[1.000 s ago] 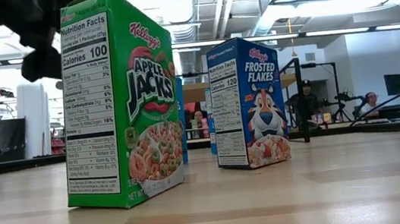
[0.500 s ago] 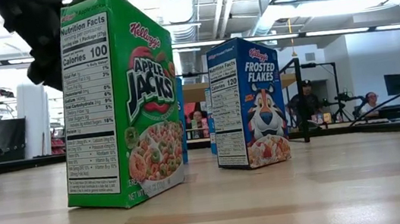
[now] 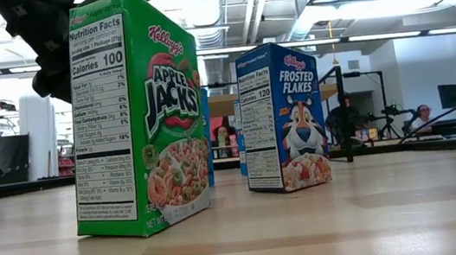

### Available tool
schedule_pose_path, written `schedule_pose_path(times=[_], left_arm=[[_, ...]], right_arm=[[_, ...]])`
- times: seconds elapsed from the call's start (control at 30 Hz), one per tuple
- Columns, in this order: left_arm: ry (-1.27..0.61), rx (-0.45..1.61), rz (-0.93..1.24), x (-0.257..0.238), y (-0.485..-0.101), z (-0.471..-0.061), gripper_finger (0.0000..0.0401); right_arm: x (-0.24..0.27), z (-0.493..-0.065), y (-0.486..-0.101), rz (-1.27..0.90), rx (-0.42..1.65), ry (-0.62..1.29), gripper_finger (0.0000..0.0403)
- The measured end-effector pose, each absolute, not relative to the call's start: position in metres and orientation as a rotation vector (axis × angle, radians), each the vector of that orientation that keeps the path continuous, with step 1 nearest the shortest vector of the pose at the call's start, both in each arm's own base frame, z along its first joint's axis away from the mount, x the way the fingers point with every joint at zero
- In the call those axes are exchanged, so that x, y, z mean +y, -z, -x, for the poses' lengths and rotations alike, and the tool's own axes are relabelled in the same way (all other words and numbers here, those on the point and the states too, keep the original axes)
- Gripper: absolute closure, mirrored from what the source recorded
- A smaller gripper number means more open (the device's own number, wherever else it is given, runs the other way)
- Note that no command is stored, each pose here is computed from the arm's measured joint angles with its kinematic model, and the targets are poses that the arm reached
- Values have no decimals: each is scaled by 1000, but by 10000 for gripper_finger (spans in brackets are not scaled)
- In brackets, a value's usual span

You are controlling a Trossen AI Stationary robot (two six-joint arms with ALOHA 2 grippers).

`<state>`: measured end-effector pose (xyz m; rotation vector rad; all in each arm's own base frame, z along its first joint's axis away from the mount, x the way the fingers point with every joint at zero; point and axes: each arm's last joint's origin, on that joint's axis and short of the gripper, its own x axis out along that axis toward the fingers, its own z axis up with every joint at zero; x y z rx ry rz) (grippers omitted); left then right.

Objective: Stack cereal on shelf
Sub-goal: Put the top green cereal box aligned with the other green cereal box on the shelf

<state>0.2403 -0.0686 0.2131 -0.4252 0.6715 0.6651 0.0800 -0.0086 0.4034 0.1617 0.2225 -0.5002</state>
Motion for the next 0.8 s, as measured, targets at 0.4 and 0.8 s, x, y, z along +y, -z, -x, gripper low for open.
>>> schedule_pose_path(times=[0.4,0.8], left_arm=[[-691,685,446,-68,-211,-238,155],[-687,689,463,-68,-211,-238,188]], right_arm=[[-9,-80,-403,-161,223,499,117],[-9,-80,-403,-161,223,499,117]])
